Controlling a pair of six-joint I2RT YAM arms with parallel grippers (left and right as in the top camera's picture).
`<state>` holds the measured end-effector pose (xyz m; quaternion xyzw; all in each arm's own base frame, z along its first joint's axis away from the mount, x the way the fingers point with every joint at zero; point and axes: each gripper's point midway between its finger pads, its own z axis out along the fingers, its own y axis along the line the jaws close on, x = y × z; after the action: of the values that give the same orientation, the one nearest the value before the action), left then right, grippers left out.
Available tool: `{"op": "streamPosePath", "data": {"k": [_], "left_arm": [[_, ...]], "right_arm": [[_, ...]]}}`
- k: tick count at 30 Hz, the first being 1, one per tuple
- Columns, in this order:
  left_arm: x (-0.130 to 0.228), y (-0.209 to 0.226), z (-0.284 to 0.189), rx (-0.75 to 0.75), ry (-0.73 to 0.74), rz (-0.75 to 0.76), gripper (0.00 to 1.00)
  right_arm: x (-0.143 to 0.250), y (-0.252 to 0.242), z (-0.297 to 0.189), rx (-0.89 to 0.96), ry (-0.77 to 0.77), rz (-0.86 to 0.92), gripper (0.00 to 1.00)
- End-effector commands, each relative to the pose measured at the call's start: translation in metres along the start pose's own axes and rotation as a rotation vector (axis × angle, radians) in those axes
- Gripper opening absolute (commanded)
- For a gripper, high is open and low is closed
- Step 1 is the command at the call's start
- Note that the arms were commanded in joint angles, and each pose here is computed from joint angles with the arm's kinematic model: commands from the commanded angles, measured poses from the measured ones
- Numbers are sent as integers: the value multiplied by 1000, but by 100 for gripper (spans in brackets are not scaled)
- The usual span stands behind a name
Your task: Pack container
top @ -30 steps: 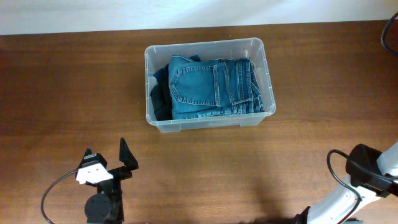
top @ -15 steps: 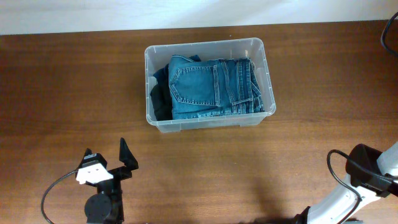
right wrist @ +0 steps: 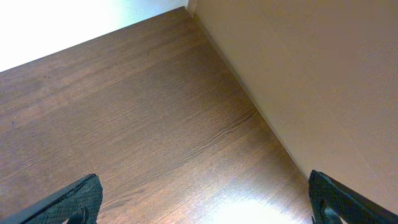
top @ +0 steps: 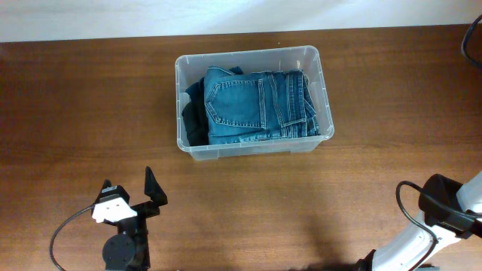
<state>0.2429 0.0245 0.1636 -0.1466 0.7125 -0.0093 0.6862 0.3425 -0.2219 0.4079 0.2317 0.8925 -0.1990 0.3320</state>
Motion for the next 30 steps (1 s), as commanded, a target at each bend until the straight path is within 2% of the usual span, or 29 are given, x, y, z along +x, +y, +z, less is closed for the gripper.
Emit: {"op": "streamPosePath", "data": {"k": [1, 23, 30], "left_arm": [[1, 1, 0, -3, -5, 14, 99], [1, 1, 0, -3, -5, 14, 100], [1, 1, 0, -4, -5, 14, 99]], "right_arm": [[2, -2, 1, 9, 9, 2, 99], [2, -1, 1, 8, 8, 1, 98], [-1, -19, -77, 18, -154, 38, 98]]}}
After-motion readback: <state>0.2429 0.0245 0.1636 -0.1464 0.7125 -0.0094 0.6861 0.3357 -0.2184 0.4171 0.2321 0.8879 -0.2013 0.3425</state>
